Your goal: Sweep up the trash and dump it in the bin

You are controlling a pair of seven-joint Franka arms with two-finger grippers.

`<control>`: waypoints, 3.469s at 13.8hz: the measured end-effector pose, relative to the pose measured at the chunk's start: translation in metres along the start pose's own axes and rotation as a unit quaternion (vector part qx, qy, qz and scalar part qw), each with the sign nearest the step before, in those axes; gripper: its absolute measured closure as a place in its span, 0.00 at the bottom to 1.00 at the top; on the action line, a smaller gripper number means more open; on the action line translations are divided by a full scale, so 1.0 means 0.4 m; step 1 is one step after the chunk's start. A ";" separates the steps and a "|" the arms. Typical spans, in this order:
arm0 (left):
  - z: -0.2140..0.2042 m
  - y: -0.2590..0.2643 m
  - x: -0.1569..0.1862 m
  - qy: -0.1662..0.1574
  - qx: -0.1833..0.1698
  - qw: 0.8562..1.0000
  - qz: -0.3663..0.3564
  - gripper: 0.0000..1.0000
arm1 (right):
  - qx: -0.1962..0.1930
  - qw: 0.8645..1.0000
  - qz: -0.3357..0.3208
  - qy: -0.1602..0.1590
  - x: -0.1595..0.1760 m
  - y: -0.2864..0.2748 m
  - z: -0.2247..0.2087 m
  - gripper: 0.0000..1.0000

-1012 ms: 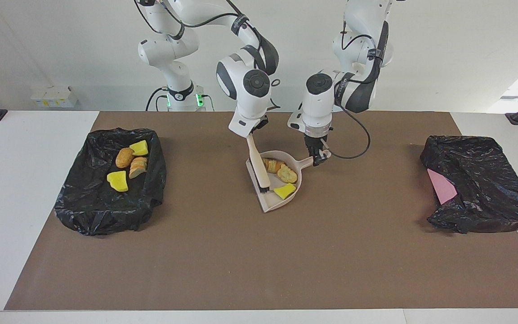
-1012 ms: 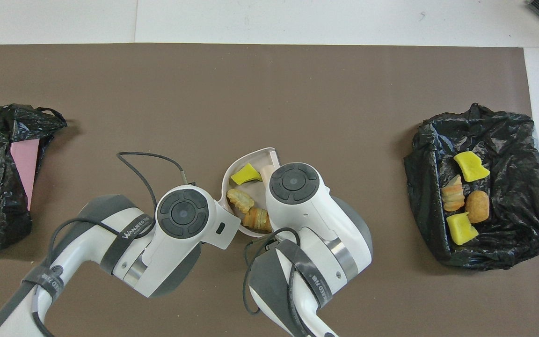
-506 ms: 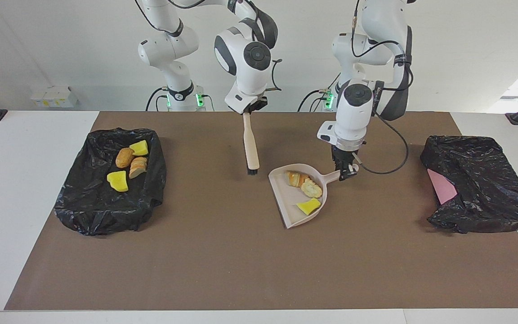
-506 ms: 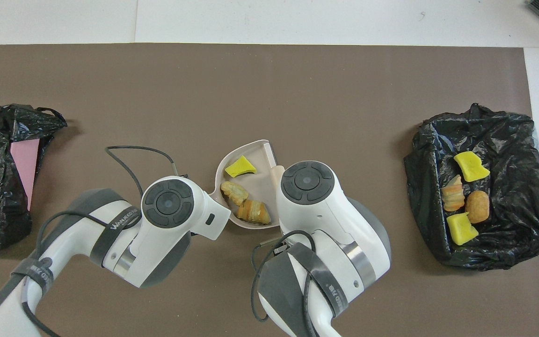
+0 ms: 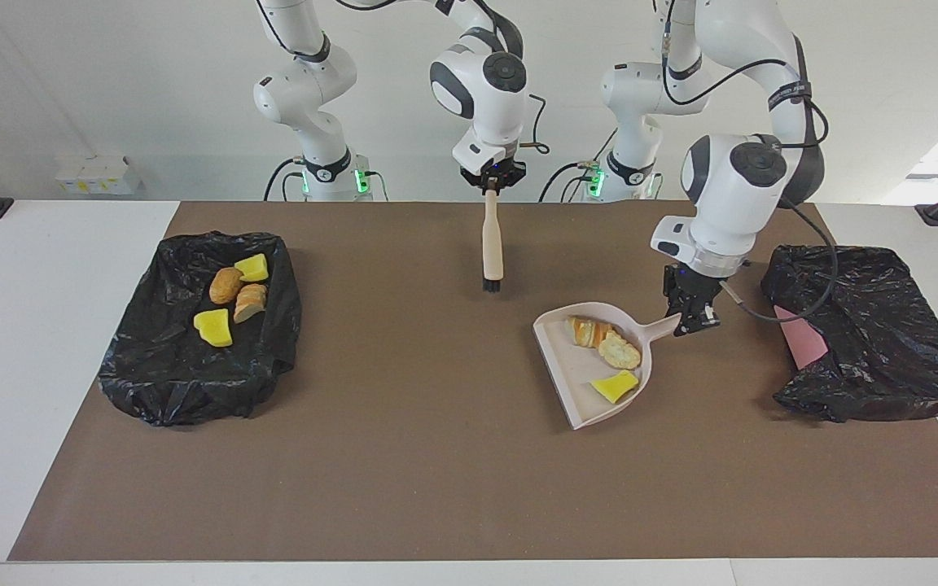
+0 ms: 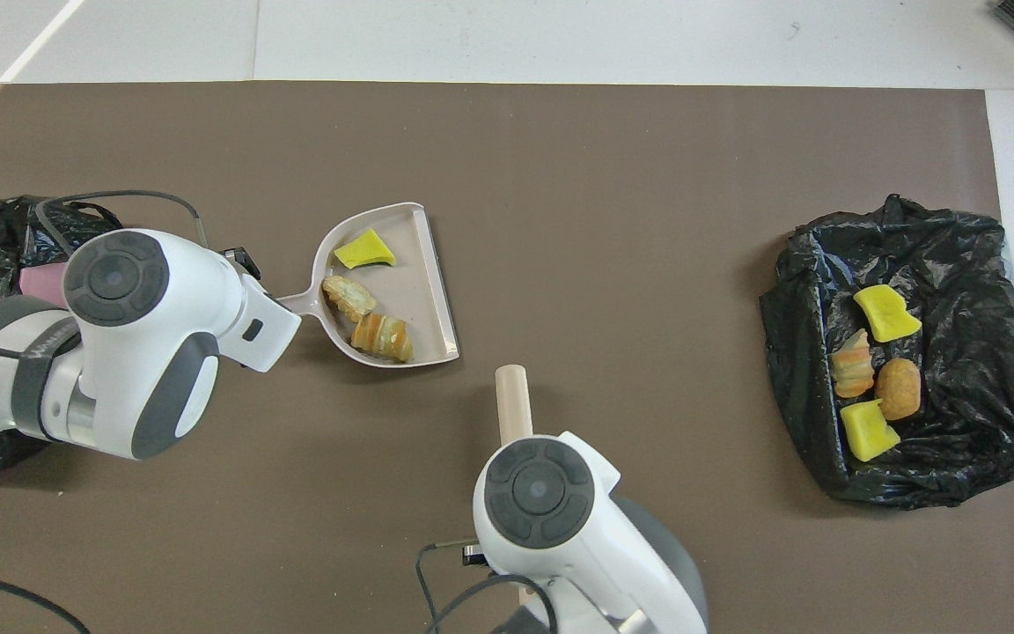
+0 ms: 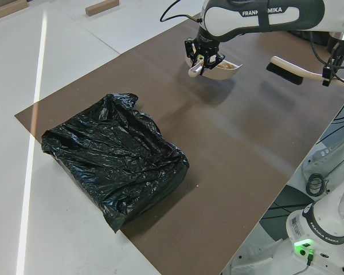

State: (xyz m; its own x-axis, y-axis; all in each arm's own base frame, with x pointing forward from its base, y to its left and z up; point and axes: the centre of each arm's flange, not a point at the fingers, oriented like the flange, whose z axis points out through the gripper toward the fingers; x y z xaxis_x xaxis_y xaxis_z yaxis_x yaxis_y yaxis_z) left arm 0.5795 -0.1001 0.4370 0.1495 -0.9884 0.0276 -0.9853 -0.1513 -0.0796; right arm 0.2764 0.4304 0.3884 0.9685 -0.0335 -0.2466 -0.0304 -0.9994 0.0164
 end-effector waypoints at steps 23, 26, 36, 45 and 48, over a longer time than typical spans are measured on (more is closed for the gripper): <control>-0.325 -0.141 -0.959 -0.112 -0.010 0.985 0.129 0.67 | 0.041 0.999 0.000 -0.008 -0.050 -0.034 0.130 0.52; -0.347 -0.159 -0.978 -0.169 -0.010 0.975 0.144 0.67 | 0.062 0.998 0.021 0.003 -0.001 -0.010 0.081 0.45; -0.344 -0.171 -0.882 -0.421 -0.022 0.898 0.124 0.67 | 0.127 0.984 0.097 0.083 0.273 0.320 -0.443 0.00; -0.451 -0.101 -0.710 -0.426 0.029 0.903 0.055 0.67 | 0.025 0.987 0.043 0.152 0.371 0.751 -0.786 0.00; -0.453 -0.080 -0.616 -0.353 0.045 0.934 -0.005 0.67 | 0.006 0.988 0.065 0.143 0.392 0.805 -0.823 0.00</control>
State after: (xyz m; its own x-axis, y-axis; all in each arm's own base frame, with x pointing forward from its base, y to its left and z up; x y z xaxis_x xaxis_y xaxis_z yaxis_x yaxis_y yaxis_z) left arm 0.5591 0.1510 0.6135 0.2073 -0.7453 -0.6337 -0.9774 -0.1301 -0.1667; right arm 0.4996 0.1060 0.6742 0.9865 -0.1590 0.0399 -0.1598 -0.9870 0.0175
